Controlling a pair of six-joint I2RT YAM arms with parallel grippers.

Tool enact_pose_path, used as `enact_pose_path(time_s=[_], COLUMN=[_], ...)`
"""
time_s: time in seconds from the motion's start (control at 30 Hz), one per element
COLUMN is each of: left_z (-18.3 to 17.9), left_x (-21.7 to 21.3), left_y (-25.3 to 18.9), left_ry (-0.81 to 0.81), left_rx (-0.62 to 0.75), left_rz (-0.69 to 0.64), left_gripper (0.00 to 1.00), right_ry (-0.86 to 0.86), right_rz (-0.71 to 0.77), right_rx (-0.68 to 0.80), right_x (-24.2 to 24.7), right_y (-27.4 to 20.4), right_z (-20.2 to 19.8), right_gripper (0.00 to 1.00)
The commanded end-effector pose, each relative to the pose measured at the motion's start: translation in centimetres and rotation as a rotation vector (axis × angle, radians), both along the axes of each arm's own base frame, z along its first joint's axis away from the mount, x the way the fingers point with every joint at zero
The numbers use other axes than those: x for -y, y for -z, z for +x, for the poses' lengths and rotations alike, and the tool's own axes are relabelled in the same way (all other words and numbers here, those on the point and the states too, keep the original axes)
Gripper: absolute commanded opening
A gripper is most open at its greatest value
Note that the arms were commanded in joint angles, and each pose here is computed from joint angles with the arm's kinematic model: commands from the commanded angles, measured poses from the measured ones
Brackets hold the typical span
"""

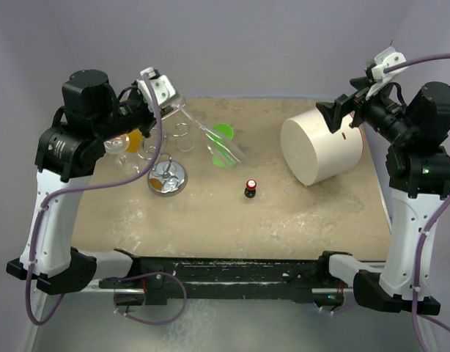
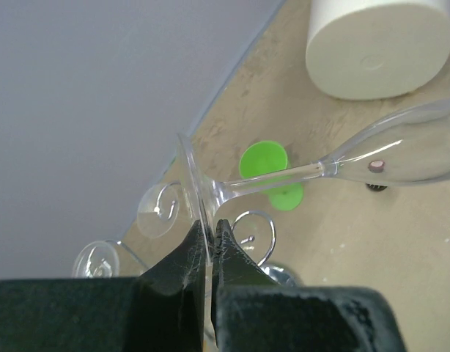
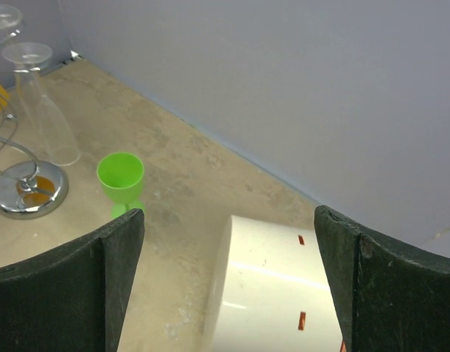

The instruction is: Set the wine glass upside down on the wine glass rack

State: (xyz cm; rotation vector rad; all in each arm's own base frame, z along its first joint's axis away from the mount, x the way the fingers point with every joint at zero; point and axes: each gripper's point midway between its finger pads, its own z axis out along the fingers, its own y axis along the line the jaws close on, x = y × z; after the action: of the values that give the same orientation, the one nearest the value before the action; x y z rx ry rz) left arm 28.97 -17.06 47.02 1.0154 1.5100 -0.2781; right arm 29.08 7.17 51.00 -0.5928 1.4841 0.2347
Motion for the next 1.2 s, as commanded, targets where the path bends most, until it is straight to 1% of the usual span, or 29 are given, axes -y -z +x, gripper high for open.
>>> enact_pose_path(time_s=[0.0, 0.2, 0.27, 0.4, 0.6, 0.73, 0.97, 1.07, 1.17], left_z=[-1.8, -3.1, -3.1, -2.7, -2.0, -0.8, 0.4, 0.7, 0.7], left_x=[-2.7, -4.8, -5.2, -6.3, -6.5, -6.7, -7.7, -8.0, -7.9], left_y=[-0.5, 1.2, 2.9, 4.6, 5.3, 6.2, 6.3, 6.9, 7.3], left_ry=[-0.017, -0.027, -0.019, -0.038, -0.053, -0.067, -0.119, -0.131, -0.127], left_rx=[0.142, 0.189, 0.186, 0.216, 0.232, 0.221, 0.221, 0.203, 0.194], left_rz=[0.173, 0.313, 0.373, 0.464, 0.490, 0.546, 0.628, 0.664, 0.677], left_gripper=[0.00, 0.00, 0.00, 0.00, 0.00, 0.00, 0.00, 0.00, 0.00], right_ry=[0.069, 0.141, 0.148, 0.153, 0.131, 0.122, 0.066, 0.043, 0.002], right_rz=[-0.038, -0.067, -0.069, -0.062, -0.050, -0.053, -0.034, -0.021, -0.006], right_rx=[-0.001, -0.063, -0.073, -0.083, -0.123, -0.122, -0.127, -0.141, -0.146], right_x=[1.9, 4.0, 4.2, 4.6, 4.3, 4.1, 3.3, 3.1, 2.5], right_y=[1.3, 4.4, 5.1, 5.7, 6.4, 6.3, 5.6, 5.6, 5.6], right_z=[1.0, 1.6, 1.3, 0.7, 0.0, -0.2, 0.3, 0.9, 1.1], right_gripper=[1.00, 1.00, 1.00, 1.00, 1.00, 1.00, 1.00, 1.00, 1.00])
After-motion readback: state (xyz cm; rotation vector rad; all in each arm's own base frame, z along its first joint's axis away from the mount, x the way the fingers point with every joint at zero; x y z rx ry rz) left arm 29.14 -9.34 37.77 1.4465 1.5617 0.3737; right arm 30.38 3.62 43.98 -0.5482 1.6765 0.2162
